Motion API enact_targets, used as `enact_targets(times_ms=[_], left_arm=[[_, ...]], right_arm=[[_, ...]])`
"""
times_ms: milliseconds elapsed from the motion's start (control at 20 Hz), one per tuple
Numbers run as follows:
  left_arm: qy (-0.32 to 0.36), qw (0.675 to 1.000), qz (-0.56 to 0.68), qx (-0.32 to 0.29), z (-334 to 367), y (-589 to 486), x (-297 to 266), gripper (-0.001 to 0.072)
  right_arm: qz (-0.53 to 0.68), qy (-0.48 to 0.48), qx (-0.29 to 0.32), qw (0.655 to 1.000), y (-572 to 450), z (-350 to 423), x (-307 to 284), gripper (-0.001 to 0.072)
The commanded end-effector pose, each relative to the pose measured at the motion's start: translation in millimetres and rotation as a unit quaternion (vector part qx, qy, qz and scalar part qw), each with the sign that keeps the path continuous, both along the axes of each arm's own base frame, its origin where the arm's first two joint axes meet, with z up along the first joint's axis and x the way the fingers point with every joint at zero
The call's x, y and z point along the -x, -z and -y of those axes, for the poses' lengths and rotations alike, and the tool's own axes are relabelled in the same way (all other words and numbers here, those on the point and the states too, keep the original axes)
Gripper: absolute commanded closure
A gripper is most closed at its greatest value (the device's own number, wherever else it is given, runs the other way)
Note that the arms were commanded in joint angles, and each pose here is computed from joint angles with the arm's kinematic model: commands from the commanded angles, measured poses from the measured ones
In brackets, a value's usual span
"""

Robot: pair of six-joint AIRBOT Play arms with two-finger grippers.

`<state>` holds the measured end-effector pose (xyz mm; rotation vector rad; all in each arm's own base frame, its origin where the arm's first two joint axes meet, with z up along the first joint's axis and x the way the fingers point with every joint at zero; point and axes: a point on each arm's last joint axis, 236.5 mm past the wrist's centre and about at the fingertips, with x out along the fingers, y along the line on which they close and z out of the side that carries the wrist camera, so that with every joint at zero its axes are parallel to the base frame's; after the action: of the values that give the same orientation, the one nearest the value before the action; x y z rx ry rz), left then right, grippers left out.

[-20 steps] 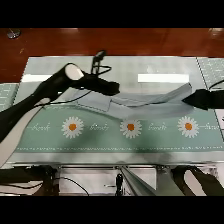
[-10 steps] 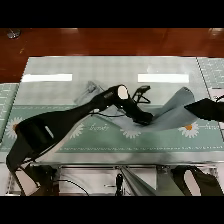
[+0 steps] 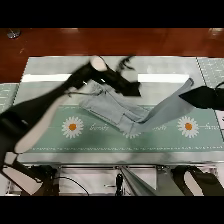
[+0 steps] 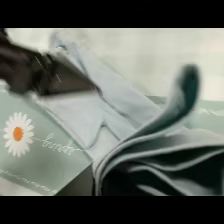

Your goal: Fold the shirts.

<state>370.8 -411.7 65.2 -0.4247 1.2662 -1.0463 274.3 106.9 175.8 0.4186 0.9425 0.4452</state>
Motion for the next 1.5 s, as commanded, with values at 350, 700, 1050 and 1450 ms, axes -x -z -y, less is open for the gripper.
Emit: enact_targets(times_ms=[350, 700, 1050, 1450], left_arm=[[-0.283, 0.907, 0.3, -0.084, -316.2, -227.5, 1.5, 0.0687], [-0.319, 0.891, 0.306, -0.099, -327.4, -196.9, 71.1, 0.0687], [-0.353, 0.9, 0.234, -0.105, -339.5, -119.5, 47.8, 0.0686], [-0.338, 0.922, 0.138, -0.127, -337.8, -35.1, 54.1, 0.0687]], right_arm=[[-0.059, -0.204, -0.018, 0.977, 58.4, -218.0, -83.6, 0.0681], [-0.125, -0.247, -0.007, 0.961, 144.9, -300.1, -111.8, 0.0681], [-0.154, -0.233, -0.026, 0.96, 140.0, -268.6, -132.9, 0.008], [-0.118, 0.058, 0.184, 0.974, 70.9, 55.4, -87.4, 0.0081]])
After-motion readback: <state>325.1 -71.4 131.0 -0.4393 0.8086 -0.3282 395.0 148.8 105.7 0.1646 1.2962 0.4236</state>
